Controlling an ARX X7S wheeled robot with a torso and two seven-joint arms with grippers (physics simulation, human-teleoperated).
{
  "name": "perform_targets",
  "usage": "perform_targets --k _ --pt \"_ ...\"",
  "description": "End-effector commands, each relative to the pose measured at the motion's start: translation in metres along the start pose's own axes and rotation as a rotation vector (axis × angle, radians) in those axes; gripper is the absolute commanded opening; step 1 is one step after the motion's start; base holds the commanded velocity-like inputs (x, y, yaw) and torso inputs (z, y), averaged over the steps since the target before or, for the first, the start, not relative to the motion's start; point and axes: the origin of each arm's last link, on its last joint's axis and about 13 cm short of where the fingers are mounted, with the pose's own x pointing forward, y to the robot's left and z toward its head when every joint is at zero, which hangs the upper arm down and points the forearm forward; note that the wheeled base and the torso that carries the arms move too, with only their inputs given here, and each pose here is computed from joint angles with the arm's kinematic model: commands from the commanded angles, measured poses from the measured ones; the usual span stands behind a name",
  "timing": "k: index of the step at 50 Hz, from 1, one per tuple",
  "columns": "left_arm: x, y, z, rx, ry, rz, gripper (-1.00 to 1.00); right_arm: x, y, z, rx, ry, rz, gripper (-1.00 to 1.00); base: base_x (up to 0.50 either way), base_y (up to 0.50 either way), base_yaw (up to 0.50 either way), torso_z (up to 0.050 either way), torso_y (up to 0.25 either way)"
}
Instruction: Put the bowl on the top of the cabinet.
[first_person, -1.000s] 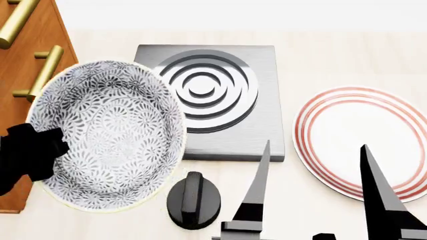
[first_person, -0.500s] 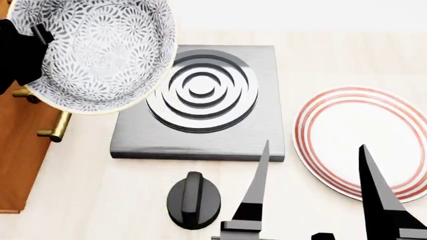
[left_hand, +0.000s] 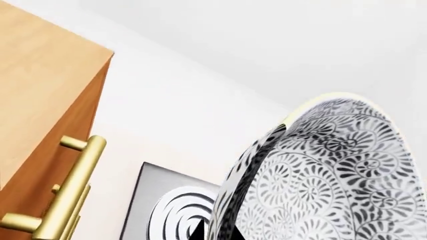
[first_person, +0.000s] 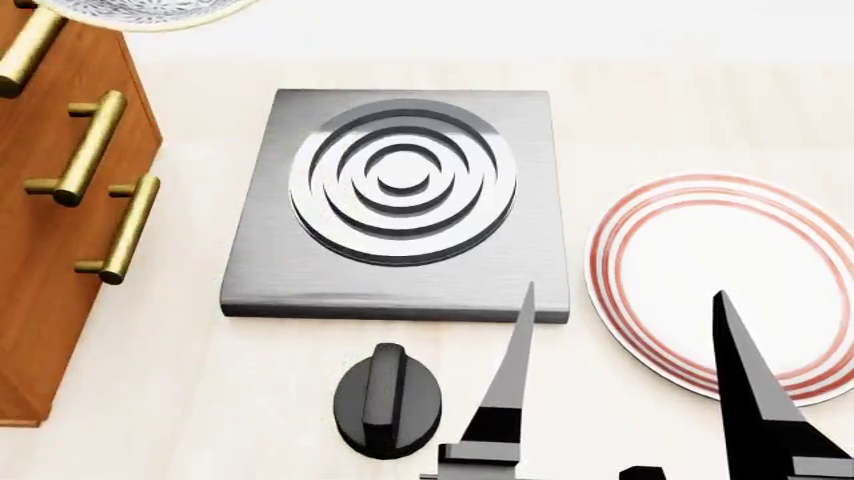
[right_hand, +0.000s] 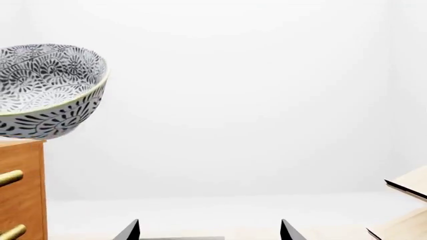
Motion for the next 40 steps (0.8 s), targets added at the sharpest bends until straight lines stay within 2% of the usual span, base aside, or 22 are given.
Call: perform_targets --k 1,8,14,16,26,35,37,40 --pt "-0.006 -0.021 0.038 -0.082 -0.071 -0.087 -1.00 0.003 -0.002 0.000 -0.002 -0.025 -0.003 1.00 0.00 0.00 0.00 0.000 0.000" --pt "-0.010 -0.025 0.054 -0.094 -0.101 -0.076 -1.00 0.003 -0.002 -0.001 -0.003 -0.023 -0.005 1.00 0.00 0.00 0.00 0.000 0.001" --pt "-0.009 -0.025 0.072 -0.104 -0.138 -0.018 -1.00 0.003 -0.002 0.000 -0.003 -0.026 -0.008 1.00 0.00 0.00 0.00 0.000 0.000" --pt "-0.007 -0.023 0.079 -0.136 -0.140 0.010 -1.00 0.003 -0.002 0.000 -0.003 -0.025 -0.007 1.00 0.00 0.00 0.00 0.000 0.000" --pt "-0.008 -0.015 0.110 -0.197 -0.225 0.072 -1.00 0.003 -0.001 0.000 0.002 -0.024 -0.006 1.00 0.00 0.00 0.00 0.000 0.000" --pt "-0.005 -0.002 0.123 -0.250 -0.229 0.132 -1.00 0.003 -0.002 0.001 0.002 -0.025 -0.008 1.00 0.00 0.00 0.00 0.000 0.001" --pt "-0.005 0.001 0.127 -0.258 -0.262 0.141 -1.00 0.003 -0.002 0.000 0.002 -0.026 -0.008 1.00 0.00 0.00 0.00 0.000 0.000" --pt "-0.005 0.008 0.132 -0.314 -0.261 0.170 -1.00 0.003 -0.001 0.000 0.003 -0.025 -0.003 1.00 0.00 0.00 0.00 0.000 0.000"
